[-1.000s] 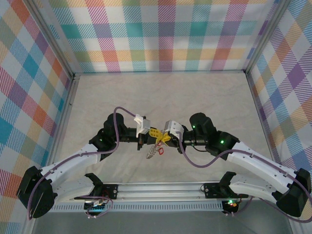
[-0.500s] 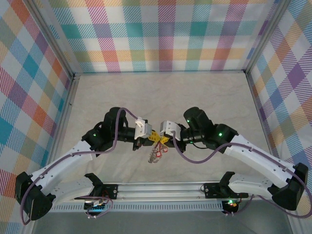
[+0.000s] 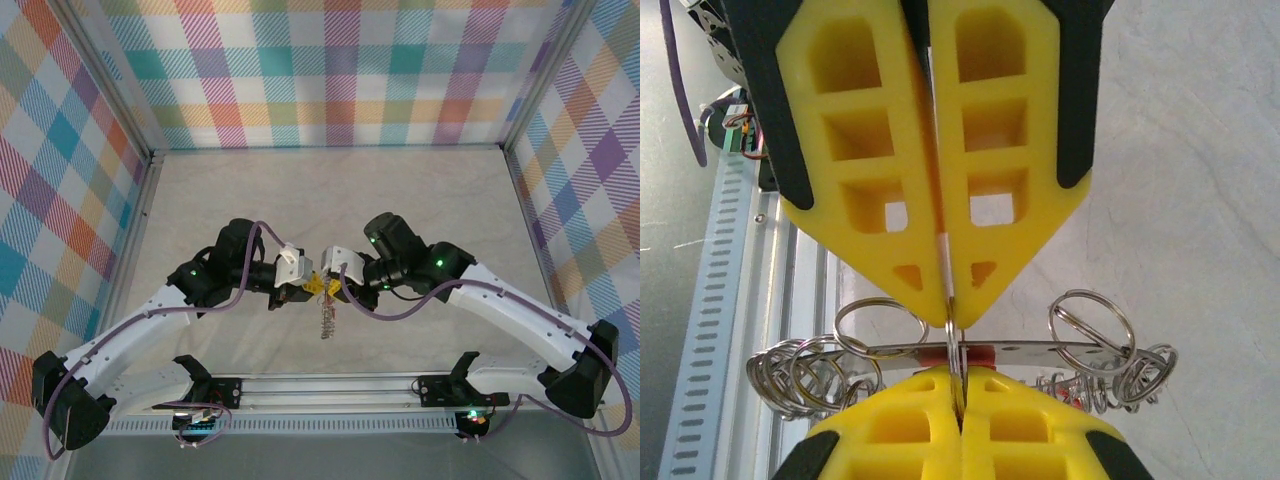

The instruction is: Put the keys on the keyring

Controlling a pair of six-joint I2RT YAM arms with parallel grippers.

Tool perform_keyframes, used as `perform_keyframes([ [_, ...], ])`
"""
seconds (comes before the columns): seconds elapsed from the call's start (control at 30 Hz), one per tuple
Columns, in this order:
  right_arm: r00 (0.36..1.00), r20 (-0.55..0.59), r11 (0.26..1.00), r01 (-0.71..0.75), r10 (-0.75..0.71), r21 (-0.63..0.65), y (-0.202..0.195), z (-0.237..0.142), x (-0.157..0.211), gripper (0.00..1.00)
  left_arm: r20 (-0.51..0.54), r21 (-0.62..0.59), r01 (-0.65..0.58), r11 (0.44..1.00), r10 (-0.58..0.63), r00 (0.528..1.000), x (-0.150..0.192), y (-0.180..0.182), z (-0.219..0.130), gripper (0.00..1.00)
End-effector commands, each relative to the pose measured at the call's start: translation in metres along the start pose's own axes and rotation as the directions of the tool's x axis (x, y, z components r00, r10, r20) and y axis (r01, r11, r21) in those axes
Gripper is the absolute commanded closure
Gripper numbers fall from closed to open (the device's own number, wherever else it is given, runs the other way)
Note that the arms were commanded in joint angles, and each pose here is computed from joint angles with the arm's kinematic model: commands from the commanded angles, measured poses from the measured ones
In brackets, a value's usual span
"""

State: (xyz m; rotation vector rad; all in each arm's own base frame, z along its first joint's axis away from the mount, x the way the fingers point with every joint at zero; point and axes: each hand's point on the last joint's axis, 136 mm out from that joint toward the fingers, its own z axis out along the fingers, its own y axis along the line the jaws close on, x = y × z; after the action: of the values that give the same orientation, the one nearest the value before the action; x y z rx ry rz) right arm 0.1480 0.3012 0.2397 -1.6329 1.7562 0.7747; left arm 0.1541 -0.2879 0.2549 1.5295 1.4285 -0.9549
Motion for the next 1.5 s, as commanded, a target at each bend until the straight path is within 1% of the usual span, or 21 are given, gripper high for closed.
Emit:
perform_keyframes([
  [0.0,0.993,0.102,0.998,0.062,-0.064,0.019,-0.007,-0.008,-0.036,1.00,0.020,0.048,0.009,0.999,-0.010,1.000,-0.007,-0.008,-0.001,0.90],
  [0.17,0.992,0.089,0.996,0.090,-0.091,0.021,-0.008,-0.002,-0.038,1.00,0.054,0.061,0.030,0.998,-0.033,0.998,-0.012,-0.010,-0.001,0.90],
  [0.2,0.992,0.085,0.995,0.094,-0.096,0.022,-0.008,-0.001,-0.038,1.00,0.082,0.063,0.009,0.998,-0.014,0.997,-0.019,-0.009,-0.001,0.90],
  [0.37,0.988,0.097,0.992,0.118,-0.122,0.043,-0.009,0.000,-0.040,1.00,0.092,0.119,0.037,0.992,-0.048,0.995,-0.020,-0.013,0.003,0.90],
  [0.53,0.980,0.114,0.985,0.153,-0.162,0.084,-0.009,-0.005,-0.038,1.00,0.113,0.122,0.053,0.991,-0.067,0.991,-0.022,-0.012,0.004,0.89],
  [0.67,0.972,0.117,0.976,0.192,-0.203,0.101,-0.004,-0.011,-0.032,1.00,0.115,0.149,0.063,0.987,-0.080,0.990,-0.026,-0.014,0.005,0.92],
  [0.77,0.964,0.131,0.971,0.218,-0.230,0.101,0.001,-0.015,-0.029,1.00,0.124,0.174,0.054,0.983,-0.076,0.989,-0.027,-0.018,0.004,0.89],
  [0.9,0.964,0.127,0.968,0.218,-0.233,0.125,0.000,-0.017,-0.027,1.00,0.103,0.155,0.064,0.986,-0.081,0.991,-0.024,-0.014,0.006,0.86],
  [0.97,0.967,0.109,0.969,0.216,-0.230,0.122,-0.001,-0.016,-0.024,1.00,0.107,0.145,0.067,0.987,-0.083,0.991,-0.026,-0.012,0.006,0.76],
  [1.03,0.969,0.102,0.970,0.212,-0.224,0.116,-0.001,-0.015,-0.023,1.00,0.119,0.139,0.058,0.989,-0.075,0.990,-0.030,-0.011,0.006,0.76],
  [1.17,0.971,0.096,0.972,0.207,-0.218,0.115,-0.003,-0.012,-0.023,1.00,0.106,0.127,0.073,0.989,-0.087,0.991,-0.029,-0.007,0.007,0.75],
  [1.4,0.968,0.125,0.972,0.202,-0.217,0.119,-0.005,-0.011,-0.030,1.00,0.099,0.120,0.076,0.990,-0.088,0.991,-0.027,-0.005,0.009,0.76],
  [1.47,0.968,0.129,0.973,0.201,-0.215,0.117,-0.005,-0.010,-0.031,1.00,0.095,0.113,0.077,0.991,-0.088,0.992,-0.026,-0.004,0.009,0.77],
])
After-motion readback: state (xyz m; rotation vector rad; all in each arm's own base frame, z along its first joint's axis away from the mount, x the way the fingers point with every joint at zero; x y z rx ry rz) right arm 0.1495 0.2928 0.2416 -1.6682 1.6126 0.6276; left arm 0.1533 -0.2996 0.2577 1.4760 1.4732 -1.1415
